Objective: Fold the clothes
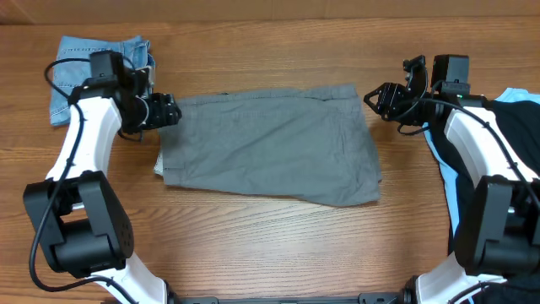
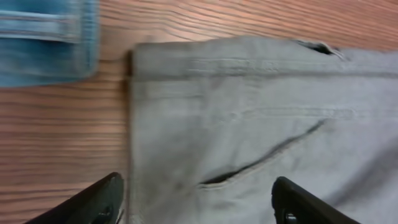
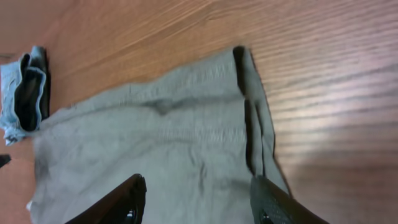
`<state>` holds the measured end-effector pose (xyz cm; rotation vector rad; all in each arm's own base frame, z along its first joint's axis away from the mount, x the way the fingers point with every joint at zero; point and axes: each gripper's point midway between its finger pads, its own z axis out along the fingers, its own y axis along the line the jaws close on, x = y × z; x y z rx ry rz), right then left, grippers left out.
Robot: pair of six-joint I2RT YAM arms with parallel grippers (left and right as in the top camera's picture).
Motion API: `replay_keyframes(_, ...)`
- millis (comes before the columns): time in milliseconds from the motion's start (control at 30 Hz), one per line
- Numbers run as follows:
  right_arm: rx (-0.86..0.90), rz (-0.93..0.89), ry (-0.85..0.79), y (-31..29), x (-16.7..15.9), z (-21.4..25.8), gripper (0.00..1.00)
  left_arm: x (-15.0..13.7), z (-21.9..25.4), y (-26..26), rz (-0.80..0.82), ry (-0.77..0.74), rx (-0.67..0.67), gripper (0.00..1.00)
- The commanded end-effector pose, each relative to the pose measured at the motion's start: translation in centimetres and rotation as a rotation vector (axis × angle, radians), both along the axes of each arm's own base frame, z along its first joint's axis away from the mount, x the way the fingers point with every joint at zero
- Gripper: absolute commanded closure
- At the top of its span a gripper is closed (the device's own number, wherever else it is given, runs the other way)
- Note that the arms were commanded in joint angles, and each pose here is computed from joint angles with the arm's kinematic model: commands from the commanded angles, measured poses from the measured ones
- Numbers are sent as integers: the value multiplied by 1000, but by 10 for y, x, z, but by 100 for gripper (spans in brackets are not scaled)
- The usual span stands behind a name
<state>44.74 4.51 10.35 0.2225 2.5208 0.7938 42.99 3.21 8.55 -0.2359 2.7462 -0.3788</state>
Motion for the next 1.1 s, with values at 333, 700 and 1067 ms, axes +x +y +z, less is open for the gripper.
replay_keyframes(333,110,19,89,15,13,-66,49,-2,-8,28,102,31,2,18)
replay_keyframes(700,47,62,116,39,10,-86,61,-2,-8,34,135,35,-10,20)
replay_keyframes(1067,95,65,94,35,14,-75,90,-5,-9,34,136,46,-7,20)
